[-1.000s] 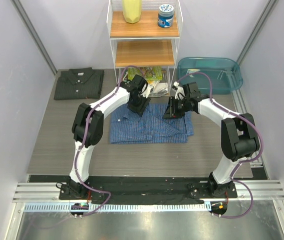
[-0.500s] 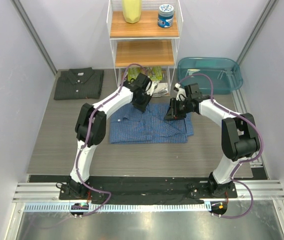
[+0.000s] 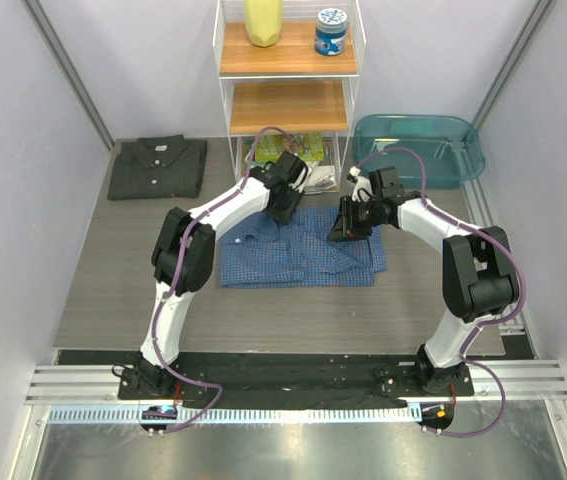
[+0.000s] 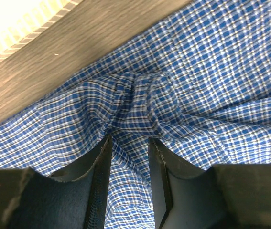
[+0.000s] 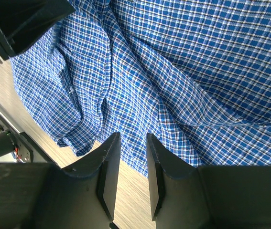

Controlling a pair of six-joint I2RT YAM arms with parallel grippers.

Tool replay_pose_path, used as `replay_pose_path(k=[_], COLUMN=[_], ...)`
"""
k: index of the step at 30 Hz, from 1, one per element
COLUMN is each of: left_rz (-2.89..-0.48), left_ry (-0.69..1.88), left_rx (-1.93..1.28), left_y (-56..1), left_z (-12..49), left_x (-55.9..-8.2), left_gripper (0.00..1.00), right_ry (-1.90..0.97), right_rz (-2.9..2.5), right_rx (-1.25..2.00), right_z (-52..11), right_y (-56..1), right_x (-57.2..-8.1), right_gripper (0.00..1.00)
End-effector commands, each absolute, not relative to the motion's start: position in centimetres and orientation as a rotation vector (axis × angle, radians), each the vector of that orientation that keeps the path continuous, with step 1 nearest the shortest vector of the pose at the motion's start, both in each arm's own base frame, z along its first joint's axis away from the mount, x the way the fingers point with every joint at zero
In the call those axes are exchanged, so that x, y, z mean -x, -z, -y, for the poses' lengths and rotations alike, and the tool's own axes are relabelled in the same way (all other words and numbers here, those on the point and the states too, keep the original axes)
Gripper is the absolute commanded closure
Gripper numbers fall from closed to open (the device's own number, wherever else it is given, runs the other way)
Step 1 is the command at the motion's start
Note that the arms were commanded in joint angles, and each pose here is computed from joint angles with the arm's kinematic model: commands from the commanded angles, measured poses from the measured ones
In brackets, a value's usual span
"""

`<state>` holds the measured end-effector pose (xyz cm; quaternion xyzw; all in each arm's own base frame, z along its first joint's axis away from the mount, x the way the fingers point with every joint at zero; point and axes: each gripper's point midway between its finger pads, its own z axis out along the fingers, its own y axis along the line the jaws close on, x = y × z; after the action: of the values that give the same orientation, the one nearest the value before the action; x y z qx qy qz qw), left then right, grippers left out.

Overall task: Fold and stack the long sleeve shirts
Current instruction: Fold the shirt

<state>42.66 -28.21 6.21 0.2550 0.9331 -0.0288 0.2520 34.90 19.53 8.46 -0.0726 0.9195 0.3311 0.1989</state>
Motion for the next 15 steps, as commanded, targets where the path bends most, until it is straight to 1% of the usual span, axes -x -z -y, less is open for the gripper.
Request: replay_pose_path(k=[1, 4, 7, 9, 11, 15], left_rz=[-2.446, -2.452, -2.422, -2.383, -2.343, -2.348], left_ry=[0.053, 0.094, 0.217, 0.241, 0.215, 0.134], left_rx=[-0.663, -0.693, -0.755, -0.769, -0.783, -0.828], left_y=[-9.6, -9.9, -11.7, -13.5, -14.7, -14.1], left_z=[27.9, 28.1, 29.5, 29.8, 29.5, 28.3], left_x=[-43.8, -43.2, -41.8, -41.4, -41.8, -42.7], left_gripper=[0.64, 0.64, 0.66, 0.66, 0.67, 0.69], right_ry=[-0.945, -0.945, -0.946, -0.95, -0.951, -0.953], right_rz=[-2.525, -2.528, -2.537, -2.539, -2.538, -2.535], right_rx=[0.227, 0.232, 0.235, 0.235, 0.238, 0.239], right_z=[-19.7, -19.7, -19.6, -19.7, -19.7, -19.7], right_y=[-10.0, -9.8, -9.5, -9.4, -9.5, -9.6], right_x=[-35.1, -35.0, -34.8, -34.7, -34.6, -34.7], right_gripper=[0.66, 0.66, 0.66, 0.66, 0.66, 0.66])
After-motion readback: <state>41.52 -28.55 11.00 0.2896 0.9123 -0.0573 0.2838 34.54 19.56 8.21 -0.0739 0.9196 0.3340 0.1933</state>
